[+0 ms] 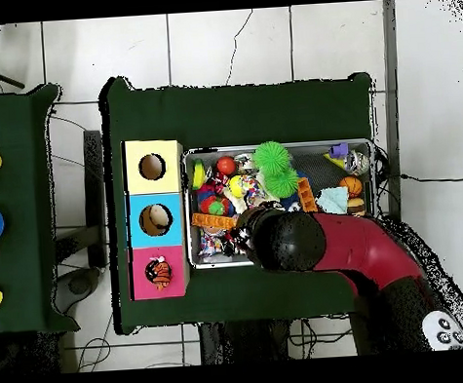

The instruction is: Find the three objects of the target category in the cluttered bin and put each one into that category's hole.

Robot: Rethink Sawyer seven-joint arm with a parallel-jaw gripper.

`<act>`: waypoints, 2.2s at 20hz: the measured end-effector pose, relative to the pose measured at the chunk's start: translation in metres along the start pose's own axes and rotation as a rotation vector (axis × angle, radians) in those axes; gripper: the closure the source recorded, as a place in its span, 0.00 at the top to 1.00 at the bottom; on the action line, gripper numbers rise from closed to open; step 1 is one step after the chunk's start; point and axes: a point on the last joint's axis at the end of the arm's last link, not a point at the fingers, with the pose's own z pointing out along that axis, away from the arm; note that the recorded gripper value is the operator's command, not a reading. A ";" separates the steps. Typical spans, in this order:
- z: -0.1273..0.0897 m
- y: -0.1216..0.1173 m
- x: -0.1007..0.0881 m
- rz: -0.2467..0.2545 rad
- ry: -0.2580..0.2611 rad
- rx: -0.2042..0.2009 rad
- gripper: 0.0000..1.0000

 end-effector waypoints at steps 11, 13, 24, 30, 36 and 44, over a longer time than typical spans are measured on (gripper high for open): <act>-0.032 0.041 -0.019 -0.035 0.085 -0.008 0.00; -0.036 0.046 -0.021 -0.036 0.093 -0.005 0.00; -0.039 0.069 -0.027 -0.035 0.116 0.012 0.00; -0.036 0.085 -0.032 -0.029 0.134 0.024 0.00; -0.035 0.100 -0.043 -0.003 0.139 0.041 0.00; -0.023 0.112 -0.050 0.046 0.159 0.043 0.00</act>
